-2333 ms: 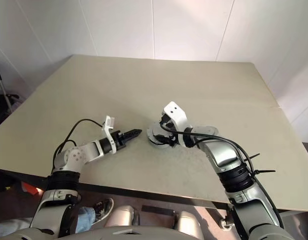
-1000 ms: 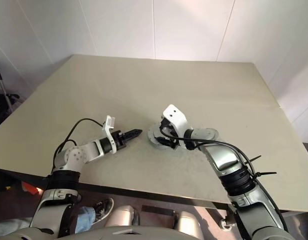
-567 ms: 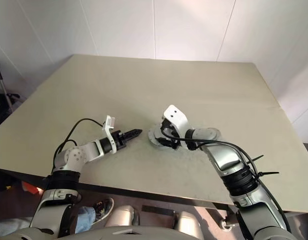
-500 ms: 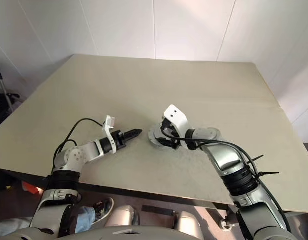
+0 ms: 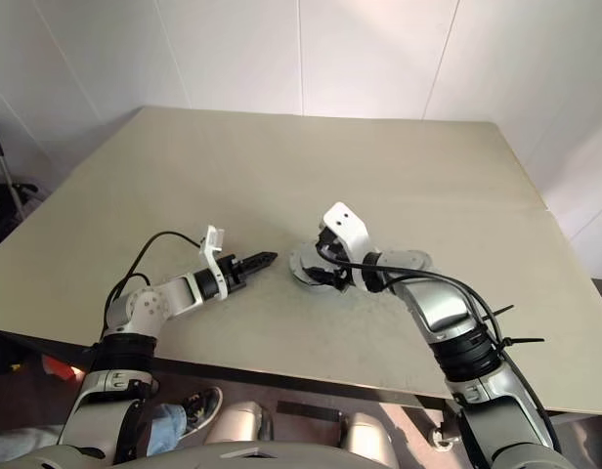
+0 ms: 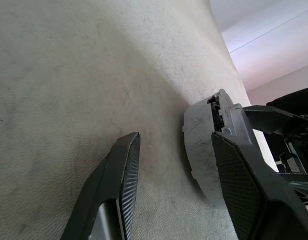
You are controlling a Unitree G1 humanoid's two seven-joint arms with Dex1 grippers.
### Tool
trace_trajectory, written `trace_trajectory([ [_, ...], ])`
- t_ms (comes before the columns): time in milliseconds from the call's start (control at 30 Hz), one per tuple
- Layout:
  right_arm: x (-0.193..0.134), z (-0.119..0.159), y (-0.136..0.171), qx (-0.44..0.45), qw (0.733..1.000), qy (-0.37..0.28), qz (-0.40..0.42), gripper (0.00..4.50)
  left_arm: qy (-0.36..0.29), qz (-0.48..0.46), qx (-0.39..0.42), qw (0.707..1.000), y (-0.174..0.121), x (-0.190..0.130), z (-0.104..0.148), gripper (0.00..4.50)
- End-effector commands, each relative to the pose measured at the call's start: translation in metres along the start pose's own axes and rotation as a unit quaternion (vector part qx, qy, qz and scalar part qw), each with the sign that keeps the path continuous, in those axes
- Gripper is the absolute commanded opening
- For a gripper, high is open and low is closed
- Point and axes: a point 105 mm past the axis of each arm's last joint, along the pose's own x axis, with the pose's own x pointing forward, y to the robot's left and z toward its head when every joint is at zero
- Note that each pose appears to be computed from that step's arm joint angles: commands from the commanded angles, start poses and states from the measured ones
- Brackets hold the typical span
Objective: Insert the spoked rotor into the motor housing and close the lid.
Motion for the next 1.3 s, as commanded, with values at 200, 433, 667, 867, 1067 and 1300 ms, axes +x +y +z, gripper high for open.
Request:
trace_trajectory([
  [200,-0.004,0.012,-0.004,-0.012,1.000,-0.015,-0.004,3.16,-0.008,0.002,0.010,1.000,-0.001,-0.001,0.006,2.44],
  [433,-0.006,0.005,-0.001,-0.024,1.000,0.000,0.005,3.16,-0.008,0.002,0.010,1.000,-0.001,0.000,0.005,2.44],
  [667,-0.005,0.003,-0.001,-0.024,1.000,0.002,0.004,3.16,-0.007,0.002,0.011,1.000,-0.001,0.000,0.005,2.44],
  [867,-0.002,-0.007,-0.001,-0.019,1.000,0.021,-0.002,3.16,-0.007,0.003,0.011,1.000,-0.001,-0.001,0.006,2.44],
  [1067,-0.001,-0.009,-0.003,-0.016,1.000,0.025,-0.006,3.16,-0.006,0.002,0.009,1.000,-0.002,-0.001,0.004,2.44],
  [1300,0.000,-0.011,-0.002,-0.019,0.999,0.029,-0.004,3.16,-0.008,0.003,0.008,1.000,-0.002,-0.002,0.005,2.44],
])
